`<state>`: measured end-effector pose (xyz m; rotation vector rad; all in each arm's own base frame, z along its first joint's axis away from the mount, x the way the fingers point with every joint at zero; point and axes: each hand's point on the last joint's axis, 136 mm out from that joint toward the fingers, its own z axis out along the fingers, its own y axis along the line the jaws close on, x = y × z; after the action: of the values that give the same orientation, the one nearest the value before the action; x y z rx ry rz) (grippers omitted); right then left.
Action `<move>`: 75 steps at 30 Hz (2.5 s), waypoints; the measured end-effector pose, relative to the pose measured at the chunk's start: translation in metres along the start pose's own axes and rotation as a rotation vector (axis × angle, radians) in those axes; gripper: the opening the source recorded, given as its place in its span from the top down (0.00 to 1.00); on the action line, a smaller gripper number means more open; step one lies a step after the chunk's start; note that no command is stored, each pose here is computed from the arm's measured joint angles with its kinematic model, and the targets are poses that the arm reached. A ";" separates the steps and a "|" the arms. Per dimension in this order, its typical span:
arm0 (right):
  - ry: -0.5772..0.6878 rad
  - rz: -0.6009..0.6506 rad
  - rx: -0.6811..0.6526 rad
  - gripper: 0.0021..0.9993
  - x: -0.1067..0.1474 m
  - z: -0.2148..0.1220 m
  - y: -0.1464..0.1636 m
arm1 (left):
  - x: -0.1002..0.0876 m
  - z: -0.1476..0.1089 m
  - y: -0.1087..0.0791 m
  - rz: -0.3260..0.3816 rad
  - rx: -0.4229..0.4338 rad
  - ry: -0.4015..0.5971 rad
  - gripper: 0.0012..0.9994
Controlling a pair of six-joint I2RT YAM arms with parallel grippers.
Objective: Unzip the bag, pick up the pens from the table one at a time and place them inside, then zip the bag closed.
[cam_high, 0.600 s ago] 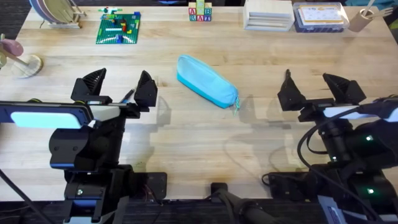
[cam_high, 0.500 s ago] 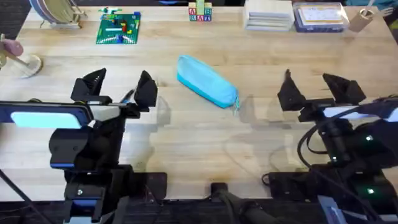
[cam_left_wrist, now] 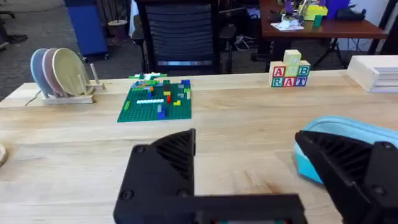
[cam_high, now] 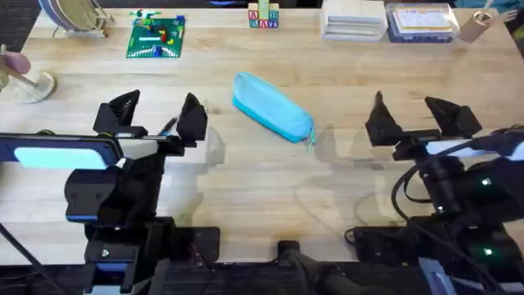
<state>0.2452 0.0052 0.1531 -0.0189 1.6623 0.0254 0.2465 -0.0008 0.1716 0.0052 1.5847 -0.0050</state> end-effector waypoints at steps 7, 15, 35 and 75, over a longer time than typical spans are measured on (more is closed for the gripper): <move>-0.008 0.012 0.000 0.00 -0.002 0.000 0.000 | 0.000 0.000 0.000 0.000 0.000 0.000 0.01; -0.014 0.076 -0.003 0.00 -0.012 -0.003 0.001 | 0.015 -0.003 0.001 0.000 -0.004 0.088 0.01; 0.143 0.090 0.002 0.00 -0.087 -0.025 0.002 | -0.066 -0.001 0.002 0.006 -0.008 0.232 0.01; 0.802 0.053 0.008 0.00 -0.029 0.013 0.001 | -0.044 0.070 0.001 0.053 0.023 0.819 0.01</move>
<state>0.2610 0.0067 0.1810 0.0250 2.4648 0.0560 0.3172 0.0002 0.2152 0.0753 2.4029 0.0234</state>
